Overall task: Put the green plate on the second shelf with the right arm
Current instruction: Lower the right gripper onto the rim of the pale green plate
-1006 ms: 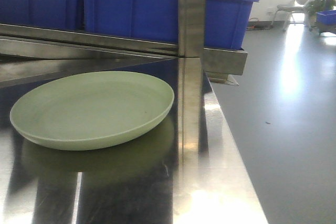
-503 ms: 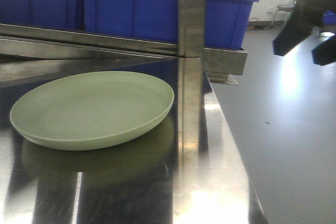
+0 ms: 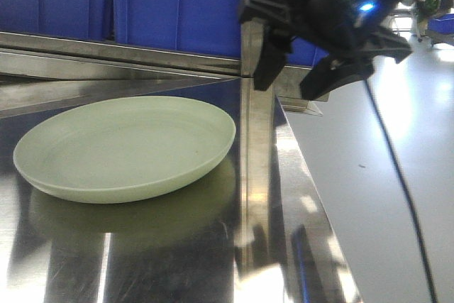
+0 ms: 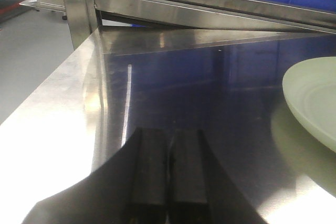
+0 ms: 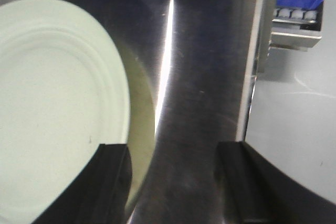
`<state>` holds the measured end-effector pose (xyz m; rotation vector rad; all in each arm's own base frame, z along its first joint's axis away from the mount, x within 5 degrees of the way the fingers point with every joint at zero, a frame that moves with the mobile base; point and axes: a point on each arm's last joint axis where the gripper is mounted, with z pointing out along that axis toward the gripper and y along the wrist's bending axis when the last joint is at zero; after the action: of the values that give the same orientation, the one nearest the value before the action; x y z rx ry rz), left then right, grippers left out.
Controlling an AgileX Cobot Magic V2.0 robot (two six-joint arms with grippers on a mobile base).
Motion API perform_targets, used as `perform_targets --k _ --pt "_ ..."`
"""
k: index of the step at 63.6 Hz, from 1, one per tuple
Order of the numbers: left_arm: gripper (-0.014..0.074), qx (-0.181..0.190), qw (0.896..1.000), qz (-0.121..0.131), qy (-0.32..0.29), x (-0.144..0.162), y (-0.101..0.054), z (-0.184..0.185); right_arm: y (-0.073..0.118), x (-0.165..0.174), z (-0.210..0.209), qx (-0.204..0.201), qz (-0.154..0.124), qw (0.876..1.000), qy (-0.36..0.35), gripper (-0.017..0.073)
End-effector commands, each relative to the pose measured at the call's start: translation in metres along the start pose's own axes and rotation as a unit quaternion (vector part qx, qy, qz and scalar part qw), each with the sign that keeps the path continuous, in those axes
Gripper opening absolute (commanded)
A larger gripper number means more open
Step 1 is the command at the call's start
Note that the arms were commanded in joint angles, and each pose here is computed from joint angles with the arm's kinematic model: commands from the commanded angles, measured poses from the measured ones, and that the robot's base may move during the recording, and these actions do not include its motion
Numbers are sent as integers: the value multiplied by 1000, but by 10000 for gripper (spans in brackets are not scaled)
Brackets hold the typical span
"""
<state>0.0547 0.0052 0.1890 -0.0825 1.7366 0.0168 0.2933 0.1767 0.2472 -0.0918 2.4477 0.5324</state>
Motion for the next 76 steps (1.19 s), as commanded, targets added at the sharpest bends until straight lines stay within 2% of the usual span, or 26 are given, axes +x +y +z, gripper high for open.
perform_targets --k 1,27,55,63,76 --pt "125 15 999 -3 -34 4 -2 1 17 -21 -4 -26 -9 999 -45 476" --pt "125 15 999 -3 -34 4 -2 1 38 -22 44 -21 -27 999 20 476" --pt "125 15 999 -3 -34 4 -2 1 40 -20 60 -15 -28 999 37 474" --pt "125 15 999 -3 -34 4 -2 1 40 -20 60 -15 -28 999 37 405" --pt "125 15 999 -3 -34 4 -2 1 40 -20 60 -15 -28 999 37 183"
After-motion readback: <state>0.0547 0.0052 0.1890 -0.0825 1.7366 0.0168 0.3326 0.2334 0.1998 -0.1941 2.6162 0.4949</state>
